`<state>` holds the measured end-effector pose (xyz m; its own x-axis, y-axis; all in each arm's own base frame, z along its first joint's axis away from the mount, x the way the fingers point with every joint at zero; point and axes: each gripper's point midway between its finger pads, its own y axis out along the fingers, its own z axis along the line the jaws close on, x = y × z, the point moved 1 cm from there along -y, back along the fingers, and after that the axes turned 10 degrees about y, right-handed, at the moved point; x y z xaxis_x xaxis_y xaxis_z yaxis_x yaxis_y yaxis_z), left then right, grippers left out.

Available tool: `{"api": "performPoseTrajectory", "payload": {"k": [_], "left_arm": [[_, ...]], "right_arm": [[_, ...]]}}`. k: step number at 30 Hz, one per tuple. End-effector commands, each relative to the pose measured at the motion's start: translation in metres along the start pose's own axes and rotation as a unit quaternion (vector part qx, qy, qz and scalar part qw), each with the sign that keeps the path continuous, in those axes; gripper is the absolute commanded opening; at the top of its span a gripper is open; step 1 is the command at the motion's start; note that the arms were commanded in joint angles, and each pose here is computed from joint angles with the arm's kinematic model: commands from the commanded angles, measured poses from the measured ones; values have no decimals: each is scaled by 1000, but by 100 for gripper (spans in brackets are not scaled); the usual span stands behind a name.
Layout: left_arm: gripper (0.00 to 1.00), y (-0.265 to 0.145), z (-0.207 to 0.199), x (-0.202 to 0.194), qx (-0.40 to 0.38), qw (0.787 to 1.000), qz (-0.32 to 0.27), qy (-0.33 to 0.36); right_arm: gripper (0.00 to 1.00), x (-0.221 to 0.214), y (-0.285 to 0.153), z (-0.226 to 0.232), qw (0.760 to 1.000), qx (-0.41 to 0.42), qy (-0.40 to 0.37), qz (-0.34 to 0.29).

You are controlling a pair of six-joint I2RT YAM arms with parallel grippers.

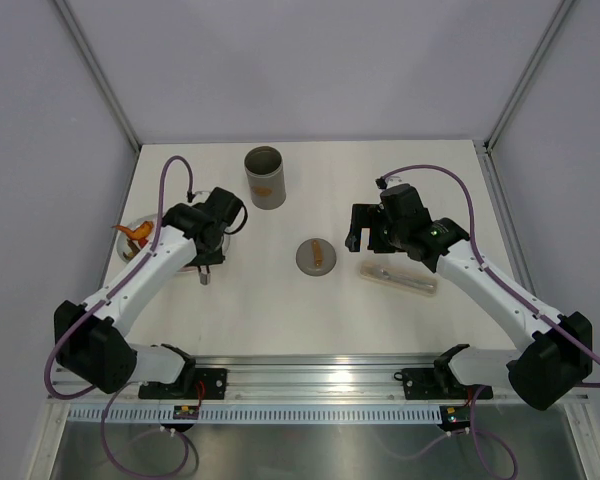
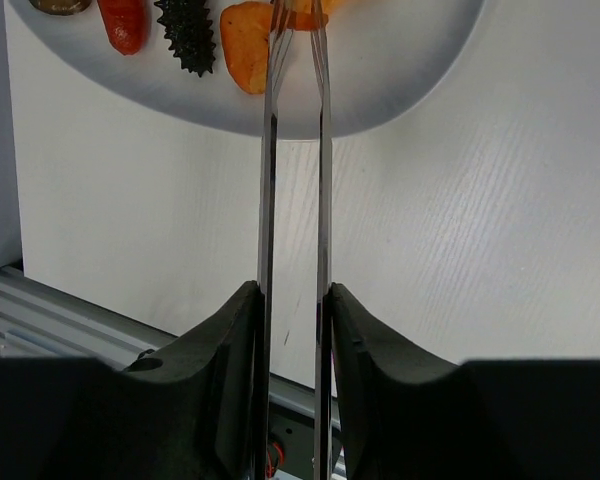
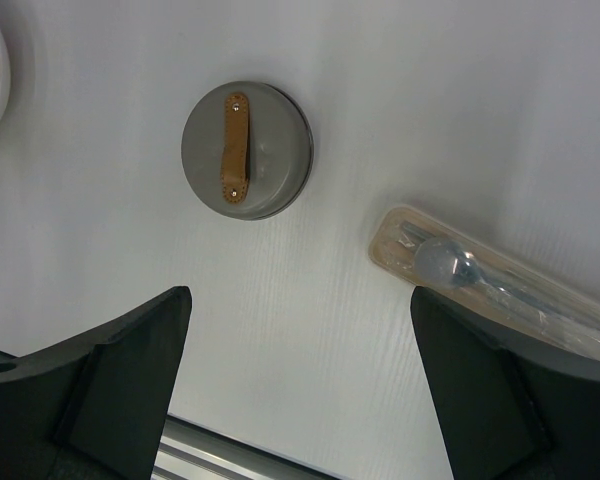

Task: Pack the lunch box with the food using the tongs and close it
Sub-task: Place the fake food in the packing box.

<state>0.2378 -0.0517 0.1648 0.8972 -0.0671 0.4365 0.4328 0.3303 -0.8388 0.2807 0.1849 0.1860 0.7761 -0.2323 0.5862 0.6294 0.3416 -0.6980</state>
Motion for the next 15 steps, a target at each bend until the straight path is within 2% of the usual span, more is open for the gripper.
{"api": "performPoseTrajectory", "payload": {"k": [1,9,15], "left_arm": [[37,-4,4,24,23,999,-36,-7],[45,2,-2,26,36,999,-32,12],[46,2,-11,30,33,999,-36,23]], "right_arm": [[99,5,-3,6,1000,16,4,-10],[99,3,-2,4,1000,13,5,-10],[99,3,-1,4,1000,12,5,-9]]}}
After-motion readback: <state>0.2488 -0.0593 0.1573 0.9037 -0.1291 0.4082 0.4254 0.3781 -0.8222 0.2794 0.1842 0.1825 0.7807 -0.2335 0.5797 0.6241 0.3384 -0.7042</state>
